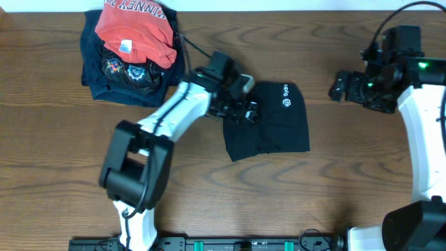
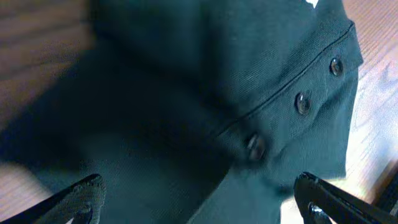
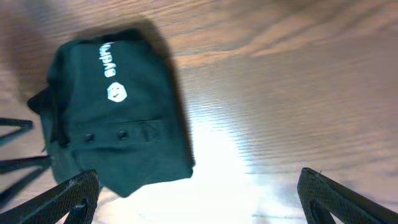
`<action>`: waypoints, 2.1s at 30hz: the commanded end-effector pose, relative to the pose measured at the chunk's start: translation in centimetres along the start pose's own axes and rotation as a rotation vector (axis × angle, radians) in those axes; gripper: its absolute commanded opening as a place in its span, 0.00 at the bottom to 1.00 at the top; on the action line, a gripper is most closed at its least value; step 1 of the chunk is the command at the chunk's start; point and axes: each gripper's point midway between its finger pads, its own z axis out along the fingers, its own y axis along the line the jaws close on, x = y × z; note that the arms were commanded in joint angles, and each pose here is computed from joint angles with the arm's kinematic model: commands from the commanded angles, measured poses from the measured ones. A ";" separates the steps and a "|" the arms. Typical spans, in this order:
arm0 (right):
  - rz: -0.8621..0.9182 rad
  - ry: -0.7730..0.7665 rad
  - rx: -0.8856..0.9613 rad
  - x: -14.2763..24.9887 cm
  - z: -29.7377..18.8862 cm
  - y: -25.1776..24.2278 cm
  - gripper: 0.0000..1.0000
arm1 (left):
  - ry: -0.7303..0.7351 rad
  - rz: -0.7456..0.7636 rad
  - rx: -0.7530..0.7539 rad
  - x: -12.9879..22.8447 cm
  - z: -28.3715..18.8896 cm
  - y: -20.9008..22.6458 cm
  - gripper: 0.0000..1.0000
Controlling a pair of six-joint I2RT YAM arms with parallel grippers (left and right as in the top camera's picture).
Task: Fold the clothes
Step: 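Grasp the folded black shirt with the left gripper and lift it, then place the folded shirt on top of the clothes stack with the left gripper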
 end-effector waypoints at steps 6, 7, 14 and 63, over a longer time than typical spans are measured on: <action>0.011 0.009 0.026 0.1 -0.5 -1.9 0.99 | 0.087 -0.090 0.030 1.9 4.4 -1.9 0.98; 0.012 0.010 0.026 0.1 -0.5 -1.9 0.99 | 0.101 -0.089 0.030 2.3 5.0 -2.0 0.98; 0.005 0.013 0.030 0.2 -0.5 -2.0 0.99 | 0.151 -0.171 -0.056 3.9 8.5 0.0 0.98; -0.002 0.034 0.073 0.8 -0.4 -2.7 0.99 | -0.998 -0.249 -0.082 -15.3 -28.5 6.2 0.06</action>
